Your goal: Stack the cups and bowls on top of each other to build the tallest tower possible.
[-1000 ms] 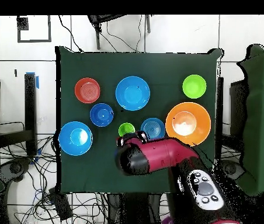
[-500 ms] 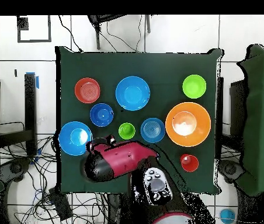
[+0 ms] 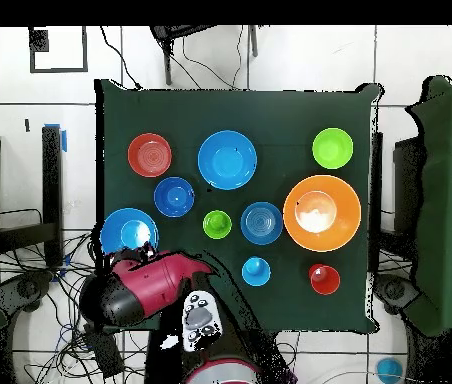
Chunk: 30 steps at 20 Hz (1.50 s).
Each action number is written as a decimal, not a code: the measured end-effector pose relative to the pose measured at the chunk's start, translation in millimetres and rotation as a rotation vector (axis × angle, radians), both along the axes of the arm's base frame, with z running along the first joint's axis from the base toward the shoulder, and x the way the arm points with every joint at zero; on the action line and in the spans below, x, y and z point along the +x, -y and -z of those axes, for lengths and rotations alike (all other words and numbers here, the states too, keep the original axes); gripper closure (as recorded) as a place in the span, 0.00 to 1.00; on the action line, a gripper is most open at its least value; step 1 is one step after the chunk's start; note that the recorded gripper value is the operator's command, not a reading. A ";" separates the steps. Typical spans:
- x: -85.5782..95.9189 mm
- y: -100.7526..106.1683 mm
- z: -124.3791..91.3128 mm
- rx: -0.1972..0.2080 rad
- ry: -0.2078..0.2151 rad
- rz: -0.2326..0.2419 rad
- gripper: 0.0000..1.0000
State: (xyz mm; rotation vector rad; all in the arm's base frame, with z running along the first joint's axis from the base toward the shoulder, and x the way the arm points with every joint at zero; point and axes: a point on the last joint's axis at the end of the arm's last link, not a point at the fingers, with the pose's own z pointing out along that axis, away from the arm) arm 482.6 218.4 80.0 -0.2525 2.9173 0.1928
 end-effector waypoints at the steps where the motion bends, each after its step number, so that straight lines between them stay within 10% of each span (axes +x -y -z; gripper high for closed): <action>1: -4.3 -5.0 3.1 0.001 -0.004 -0.003 0.00; 30: -28.6 78.8 52.3 -0.067 -0.067 0.041 0.00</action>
